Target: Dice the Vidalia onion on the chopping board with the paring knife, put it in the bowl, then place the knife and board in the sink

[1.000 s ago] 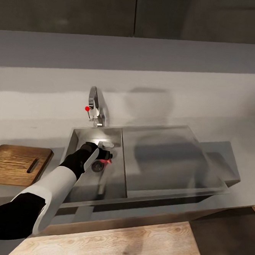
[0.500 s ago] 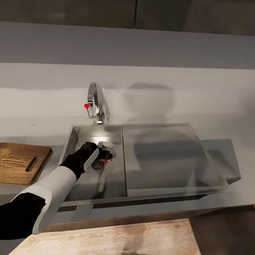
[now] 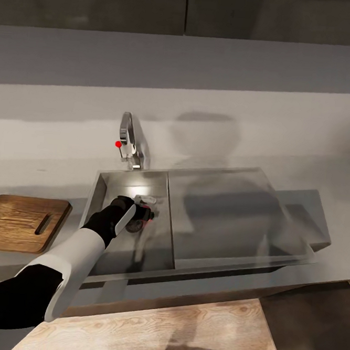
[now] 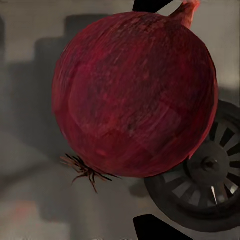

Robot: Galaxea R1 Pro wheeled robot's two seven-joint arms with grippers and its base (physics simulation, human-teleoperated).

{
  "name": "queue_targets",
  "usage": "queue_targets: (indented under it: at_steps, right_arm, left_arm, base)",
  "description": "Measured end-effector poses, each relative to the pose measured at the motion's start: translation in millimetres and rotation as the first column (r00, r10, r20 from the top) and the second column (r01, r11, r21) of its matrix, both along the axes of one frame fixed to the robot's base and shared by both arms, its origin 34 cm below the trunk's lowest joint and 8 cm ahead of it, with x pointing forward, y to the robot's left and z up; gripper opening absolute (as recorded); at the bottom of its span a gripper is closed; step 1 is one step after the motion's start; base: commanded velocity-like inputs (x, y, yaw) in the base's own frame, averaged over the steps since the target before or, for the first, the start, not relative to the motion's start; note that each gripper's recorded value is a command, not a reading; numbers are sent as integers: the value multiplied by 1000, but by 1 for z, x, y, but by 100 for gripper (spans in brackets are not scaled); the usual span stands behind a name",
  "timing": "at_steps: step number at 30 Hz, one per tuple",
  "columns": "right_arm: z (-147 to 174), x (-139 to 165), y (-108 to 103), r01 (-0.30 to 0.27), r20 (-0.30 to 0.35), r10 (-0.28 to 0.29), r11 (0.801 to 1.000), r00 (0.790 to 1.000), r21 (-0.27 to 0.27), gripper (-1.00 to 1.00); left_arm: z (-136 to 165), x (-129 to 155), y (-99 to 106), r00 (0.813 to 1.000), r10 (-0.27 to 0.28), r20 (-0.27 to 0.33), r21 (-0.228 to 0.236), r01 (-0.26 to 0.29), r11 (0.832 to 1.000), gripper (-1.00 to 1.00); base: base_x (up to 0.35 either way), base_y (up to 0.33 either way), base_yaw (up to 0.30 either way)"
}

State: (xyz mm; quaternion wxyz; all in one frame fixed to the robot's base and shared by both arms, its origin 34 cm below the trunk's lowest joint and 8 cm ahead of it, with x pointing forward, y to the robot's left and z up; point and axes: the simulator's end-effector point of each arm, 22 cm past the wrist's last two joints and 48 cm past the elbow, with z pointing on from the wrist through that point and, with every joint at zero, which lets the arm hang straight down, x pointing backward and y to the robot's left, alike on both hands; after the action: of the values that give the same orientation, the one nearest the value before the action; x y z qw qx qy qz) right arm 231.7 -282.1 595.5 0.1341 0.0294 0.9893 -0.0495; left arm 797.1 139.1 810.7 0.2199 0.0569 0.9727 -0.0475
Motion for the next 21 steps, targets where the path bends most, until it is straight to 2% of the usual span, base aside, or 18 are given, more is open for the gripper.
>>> queue_targets:
  at_steps: [8,9,13,21]
  right_arm:
    - [0,0,-1,0,0,0,1000,1000,-3,100]
    - [0,0,-1,0,0,0,1000,1000,-3,100]
    - [0,0,-1,1,0,-1,1000,1000,-3,100]
    - [0,-1,-2,3,-2,-3,1000,1000,-4,100]
  left_arm:
    - [2,2,0,1000,-1,6,1,1,1000,100]
    - [3,3,-1,1000,-1,9,0,1,1000,-100]
    - [15,11,-5,999,-5,42,-11,5,1000,-100]
    - [13,9,-6,999,-6,42,-12,6,1000,-100]
  base:
    - [0,0,0]
    - [0,0,0]
    - [0,0,0]
    - [0,0,0]
